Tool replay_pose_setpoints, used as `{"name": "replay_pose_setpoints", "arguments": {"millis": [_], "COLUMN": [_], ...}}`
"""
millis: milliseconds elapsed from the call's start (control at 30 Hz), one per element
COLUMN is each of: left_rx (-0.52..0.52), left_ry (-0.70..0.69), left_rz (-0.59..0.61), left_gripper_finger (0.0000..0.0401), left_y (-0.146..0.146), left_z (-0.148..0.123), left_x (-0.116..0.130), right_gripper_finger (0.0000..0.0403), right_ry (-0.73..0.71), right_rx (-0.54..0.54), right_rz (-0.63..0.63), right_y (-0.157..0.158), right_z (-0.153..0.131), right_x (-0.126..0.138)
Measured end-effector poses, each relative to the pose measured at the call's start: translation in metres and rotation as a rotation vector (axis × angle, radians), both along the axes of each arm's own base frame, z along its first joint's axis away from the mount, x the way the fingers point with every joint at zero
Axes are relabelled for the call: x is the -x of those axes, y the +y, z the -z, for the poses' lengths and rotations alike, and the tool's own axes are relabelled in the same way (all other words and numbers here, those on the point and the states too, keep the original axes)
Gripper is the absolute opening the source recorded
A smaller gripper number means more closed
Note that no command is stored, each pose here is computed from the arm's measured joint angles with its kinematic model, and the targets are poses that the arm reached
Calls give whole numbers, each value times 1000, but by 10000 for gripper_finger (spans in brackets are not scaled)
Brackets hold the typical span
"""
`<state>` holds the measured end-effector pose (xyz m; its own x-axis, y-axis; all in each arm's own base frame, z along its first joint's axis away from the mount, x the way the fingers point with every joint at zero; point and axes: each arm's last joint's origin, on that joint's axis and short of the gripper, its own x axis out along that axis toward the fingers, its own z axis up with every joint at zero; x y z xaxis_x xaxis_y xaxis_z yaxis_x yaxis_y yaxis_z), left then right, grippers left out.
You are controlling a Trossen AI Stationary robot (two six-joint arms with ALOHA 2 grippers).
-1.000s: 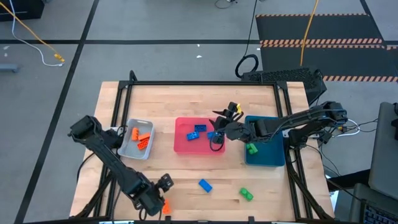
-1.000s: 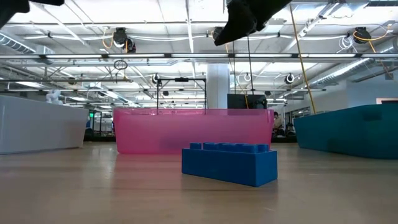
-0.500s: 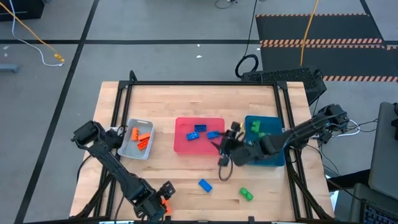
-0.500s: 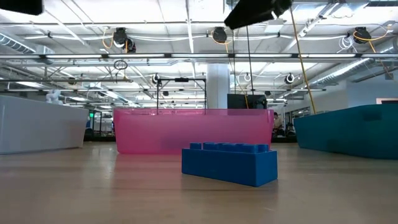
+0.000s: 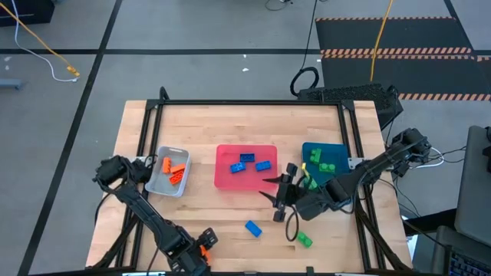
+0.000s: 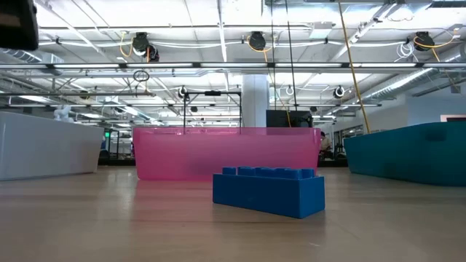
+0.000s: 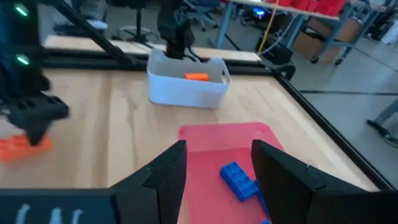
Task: Sort & place blocks by color
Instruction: Put the orange game piece into the gray bin
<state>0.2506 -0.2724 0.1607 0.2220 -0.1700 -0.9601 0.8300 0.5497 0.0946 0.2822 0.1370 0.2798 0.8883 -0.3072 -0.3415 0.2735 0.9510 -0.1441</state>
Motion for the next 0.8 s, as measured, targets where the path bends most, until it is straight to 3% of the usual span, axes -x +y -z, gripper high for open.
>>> {"name": "replay_pose_setpoints", "arguments": {"millis": [400,500,700,800], "left_rx": [-35,-21,21,19], "left_ry": [25,43,95,105], "left_rz": [1,-6,-23,-39], "left_gripper_finger": [276,243,137,137], "left_y": [-2,0,3,5], "left_z": [16,16,17,15], "left_x": [-2,-4,-6,-7], "right_gripper_finger": [176,176,176,176], "right_ry": [-121,-123,-125,-125], "right_rx": [2,10,10,10], "right_rz": [-70,-73,-74,-73], "right_y": [12,12,13,13], "right_z": [-19,-20,-21,-21], "right_x": [5,6,7,7]}}
